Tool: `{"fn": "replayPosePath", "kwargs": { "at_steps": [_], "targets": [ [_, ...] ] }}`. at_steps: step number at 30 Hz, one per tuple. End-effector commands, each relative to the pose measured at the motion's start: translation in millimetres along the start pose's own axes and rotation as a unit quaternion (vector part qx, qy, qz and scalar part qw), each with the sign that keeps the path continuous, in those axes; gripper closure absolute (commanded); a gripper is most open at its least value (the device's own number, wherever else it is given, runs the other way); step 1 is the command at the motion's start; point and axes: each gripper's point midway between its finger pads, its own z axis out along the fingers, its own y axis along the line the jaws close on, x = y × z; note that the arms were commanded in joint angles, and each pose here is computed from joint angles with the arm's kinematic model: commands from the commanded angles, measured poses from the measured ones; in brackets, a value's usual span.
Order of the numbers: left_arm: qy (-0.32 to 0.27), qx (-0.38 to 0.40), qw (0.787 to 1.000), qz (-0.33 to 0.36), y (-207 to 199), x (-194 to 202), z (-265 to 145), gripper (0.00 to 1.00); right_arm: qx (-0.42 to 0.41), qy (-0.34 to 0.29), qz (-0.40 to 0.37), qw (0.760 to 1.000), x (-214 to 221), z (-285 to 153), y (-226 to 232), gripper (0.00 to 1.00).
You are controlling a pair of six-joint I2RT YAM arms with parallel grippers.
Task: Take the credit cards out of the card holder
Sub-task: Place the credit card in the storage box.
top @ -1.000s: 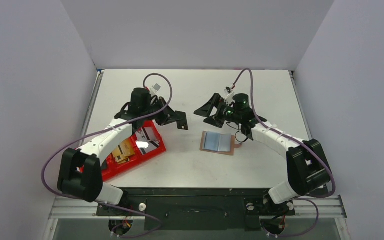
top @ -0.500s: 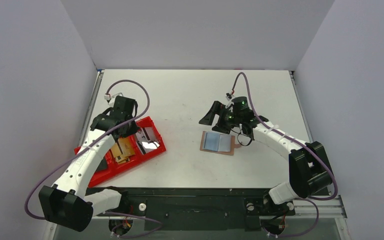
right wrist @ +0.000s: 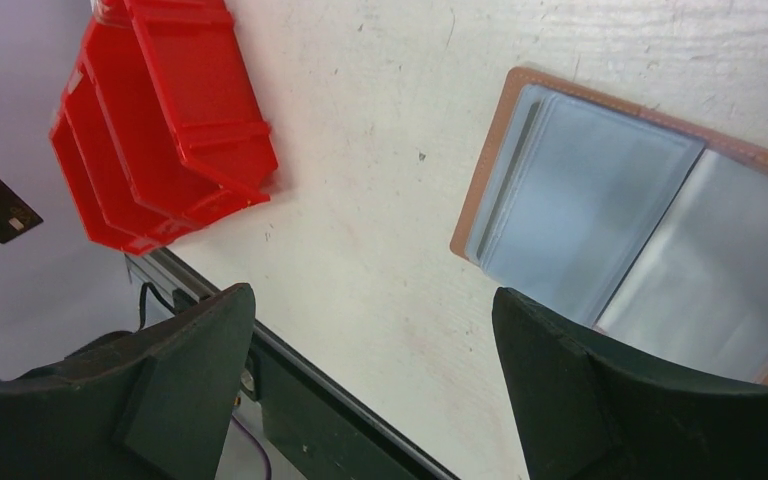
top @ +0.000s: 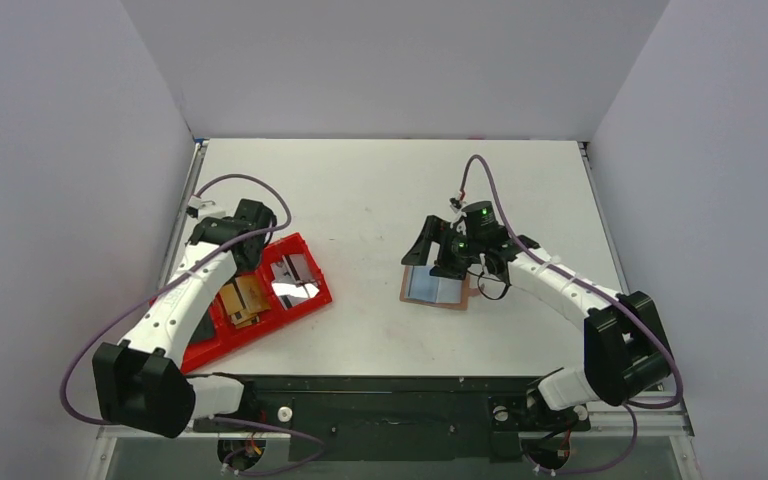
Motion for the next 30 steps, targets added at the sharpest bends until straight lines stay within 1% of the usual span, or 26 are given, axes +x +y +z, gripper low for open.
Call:
{"fn": "replayPosePath", "kwargs": {
  "at_steps": [1, 4, 5, 6, 7, 8, 11, 12, 13, 17, 20, 23, 24, 25, 26, 27, 28, 30],
  "targets": [
    [-0.022, -0.081, 0.996, 0.011, 20.4, -17.0, 9.4, 1.00, -0.003, -0.008, -0.038, 0.999, 7.9, -15.2, 9.9, 0.16],
    [-0.003, -0.102, 0.995, 0.019, 15.3, -11.3, 26.6, 1.00, 0.003, 0.002, -0.054, 0.999, 20.0, -17.9, 9.9, 0.16],
    [0.008, -0.104, 0.994, 0.028, 13.4, -4.7, 32.2, 1.00, 0.005, 0.001, -0.057, 0.998, 21.1, -18.9, 9.9, 0.16],
    [0.016, -0.105, 0.994, 0.022, 9.8, -2.6, 40.5, 1.00, 0.007, 0.006, -0.062, 0.998, 24.9, -18.5, 9.5, 0.16],
    [0.031, -0.103, 0.994, 0.036, 7.9, 6.9, 46.3, 1.00, 0.007, 0.006, -0.063, 0.998, 25.7, -18.8, 9.6, 0.16],
    [0.039, -0.102, 0.993, 0.032, 5.2, 9.0, 54.4, 1.00, 0.007, 0.008, -0.065, 0.998, 27.4, -18.4, 9.8, 0.16],
    [0.056, -0.121, 0.990, 0.039, 11.7, 10.7, 63.1, 1.00, 0.005, 0.012, -0.069, 0.998, 29.8, -17.1, 11.3, 0.16],
    [0.062, -0.119, 0.990, 0.029, 11.9, 10.5, 69.5, 1.00, 0.004, 0.012, -0.070, 0.997, 30.2, -16.7, 12.6, 0.16],
    [0.077, -0.105, 0.991, 0.038, 9.5, 13.7, 72.3, 1.00, 0.003, 0.013, -0.071, 0.997, 30.5, -16.5, 13.1, 0.16],
    [0.119, -0.100, 0.987, 0.046, 10.3, 26.3, 86.9, 1.00, 0.002, 0.013, -0.073, 0.997, 30.8, -16.2, 15.0, 0.16],
    [0.132, -0.097, 0.985, 0.048, 11.0, 31.8, 92.1, 1.00, 0.001, 0.013, -0.073, 0.997, 30.6, -15.8, 15.6, 0.16],
    [0.148, -0.077, 0.985, 0.050, 6.3, 37.0, 94.8, 1.00, 0.000, 0.013, -0.073, 0.997, 31.2, -15.7, 15.9, 0.16],
    [0.149, -0.076, 0.985, 0.050, 5.8, 37.1, 95.0, 0.98, 0.000, 0.014, -0.073, 0.997, 31.4, -15.7, 15.8, 0.16],
    [0.151, -0.076, 0.984, 0.051, 5.3, 37.5, 95.4, 0.93, 0.000, 0.013, -0.074, 0.997, 31.2, -15.9, 16.1, 0.16],
    [0.152, -0.075, 0.984, 0.051, 4.8, 38.0, 95.5, 0.81, 0.000, 0.012, -0.075, 0.997, 30.7, -16.4, 16.4, 0.16],
    [0.153, -0.076, 0.984, 0.051, 5.2, 38.3, 95.7, 0.76, 0.000, 0.012, -0.075, 0.997, 31.3, -16.4, 16.1, 0.16],
    [0.153, -0.077, 0.984, 0.051, 5.6, 38.4, 95.3, 0.69, 0.000, 0.013, -0.075, 0.997, 31.5, -16.2, 15.7, 0.16],
    [0.150, -0.077, 0.985, 0.047, 6.4, 37.3, 94.4, 0.65, 0.000, 0.012, -0.076, 0.997, 31.1, -16.2, 15.9, 0.16]
  ]
}}
